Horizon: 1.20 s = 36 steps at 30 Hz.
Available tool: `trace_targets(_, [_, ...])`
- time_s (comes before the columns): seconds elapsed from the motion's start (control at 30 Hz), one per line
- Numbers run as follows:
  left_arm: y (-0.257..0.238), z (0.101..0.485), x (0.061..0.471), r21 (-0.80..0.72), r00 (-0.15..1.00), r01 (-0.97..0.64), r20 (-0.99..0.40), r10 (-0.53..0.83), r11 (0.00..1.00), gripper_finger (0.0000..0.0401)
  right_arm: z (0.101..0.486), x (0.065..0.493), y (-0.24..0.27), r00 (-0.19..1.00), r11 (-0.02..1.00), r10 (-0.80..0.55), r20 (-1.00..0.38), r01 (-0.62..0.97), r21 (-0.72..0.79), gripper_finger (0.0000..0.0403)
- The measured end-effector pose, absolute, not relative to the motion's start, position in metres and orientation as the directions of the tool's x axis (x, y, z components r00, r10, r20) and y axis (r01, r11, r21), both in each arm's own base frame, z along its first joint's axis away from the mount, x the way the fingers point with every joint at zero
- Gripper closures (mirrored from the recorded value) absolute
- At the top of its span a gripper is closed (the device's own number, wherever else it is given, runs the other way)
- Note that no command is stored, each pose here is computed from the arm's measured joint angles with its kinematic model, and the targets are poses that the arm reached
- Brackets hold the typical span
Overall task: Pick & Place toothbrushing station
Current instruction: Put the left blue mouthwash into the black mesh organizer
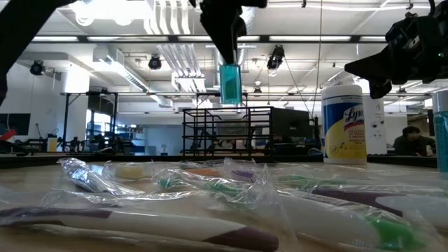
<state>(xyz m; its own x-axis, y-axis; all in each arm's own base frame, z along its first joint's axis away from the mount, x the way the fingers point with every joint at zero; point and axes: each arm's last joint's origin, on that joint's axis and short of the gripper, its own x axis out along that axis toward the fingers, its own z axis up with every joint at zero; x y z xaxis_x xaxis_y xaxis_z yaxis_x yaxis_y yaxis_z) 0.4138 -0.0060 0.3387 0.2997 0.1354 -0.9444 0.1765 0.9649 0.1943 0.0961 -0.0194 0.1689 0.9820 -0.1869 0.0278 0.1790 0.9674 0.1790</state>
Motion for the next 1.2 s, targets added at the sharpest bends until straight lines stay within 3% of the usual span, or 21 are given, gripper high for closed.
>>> trace_targets(0.47, [-0.006,0.317,0.422,0.183,0.203,0.17,-0.968,0.148,0.968,0.0305,0.169,0.096,-0.019,0.982,0.967,-0.187,0.028,0.179,0.179,0.0394])
trace_targets(1.2, [-0.008,0.268,0.427,0.142,0.202,0.145,-0.973,0.111,0.979,0.0305,0.169,0.096,-0.019,0.982,0.967,-0.187,0.028,0.179,0.179,0.0394])
